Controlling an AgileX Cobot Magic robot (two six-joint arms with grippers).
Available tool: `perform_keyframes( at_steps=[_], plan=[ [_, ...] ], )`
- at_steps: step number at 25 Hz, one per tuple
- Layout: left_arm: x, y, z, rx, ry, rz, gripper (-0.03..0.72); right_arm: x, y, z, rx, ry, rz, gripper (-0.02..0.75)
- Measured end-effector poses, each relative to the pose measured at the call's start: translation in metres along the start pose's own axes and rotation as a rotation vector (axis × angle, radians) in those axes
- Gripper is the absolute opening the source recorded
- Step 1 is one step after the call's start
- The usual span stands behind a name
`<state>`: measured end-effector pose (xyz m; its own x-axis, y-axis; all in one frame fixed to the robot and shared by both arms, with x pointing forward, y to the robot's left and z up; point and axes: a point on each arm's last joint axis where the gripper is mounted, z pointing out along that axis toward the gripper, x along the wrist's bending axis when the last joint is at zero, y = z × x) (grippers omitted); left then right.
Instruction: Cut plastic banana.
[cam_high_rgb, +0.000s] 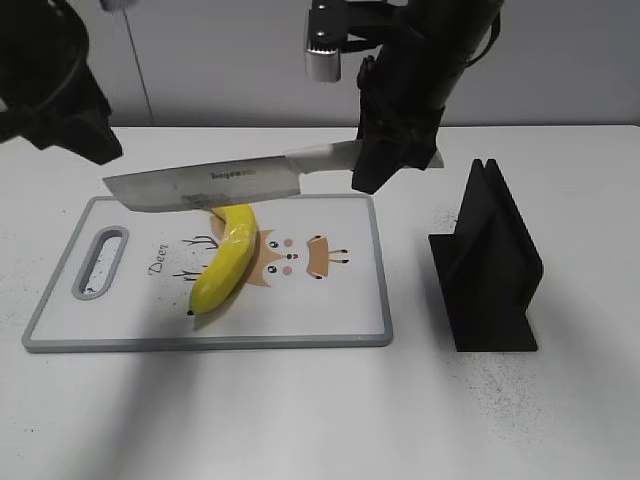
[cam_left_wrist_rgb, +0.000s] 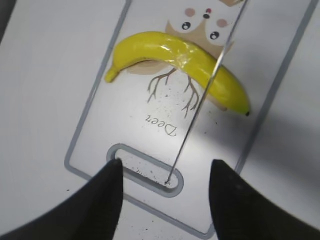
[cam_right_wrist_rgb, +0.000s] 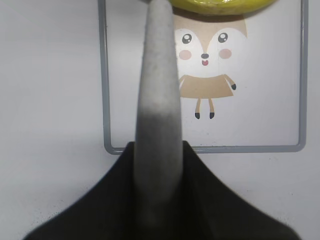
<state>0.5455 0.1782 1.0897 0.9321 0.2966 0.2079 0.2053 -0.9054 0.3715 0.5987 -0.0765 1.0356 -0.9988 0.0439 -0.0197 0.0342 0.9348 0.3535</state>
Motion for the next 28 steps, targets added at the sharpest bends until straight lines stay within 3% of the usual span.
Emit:
perform_keyframes(
  at_steps=[5,10,12,16,18,28],
  plan=[
    [0.004,0.0,0.035,0.028,-0.092,0.025,0.515,0.001,0.002,0.001,-0.027,0.014,-0.007,0.159],
    [0.008,-0.002,0.057,0.049,-0.122,0.016,0.473,0.001,0.004,0.001,-0.04,0.015,-0.007,0.159],
    [0.01,-0.001,0.06,0.043,-0.112,0.011,0.403,0.001,0.004,0.001,-0.042,0.013,-0.007,0.159],
    [0.01,0.0,0.061,0.032,-0.117,0.004,0.089,-0.001,0.004,0.001,-0.049,-0.013,-0.01,0.159],
    [0.009,0.0,0.061,0.033,-0.122,0.017,0.032,-0.003,0.004,0.0,-0.046,-0.031,-0.026,0.159],
    [0.02,0.0,0.073,0.018,-0.041,0.047,0.016,-0.016,0.001,0.011,-0.024,-0.117,0.002,0.164]
  ],
)
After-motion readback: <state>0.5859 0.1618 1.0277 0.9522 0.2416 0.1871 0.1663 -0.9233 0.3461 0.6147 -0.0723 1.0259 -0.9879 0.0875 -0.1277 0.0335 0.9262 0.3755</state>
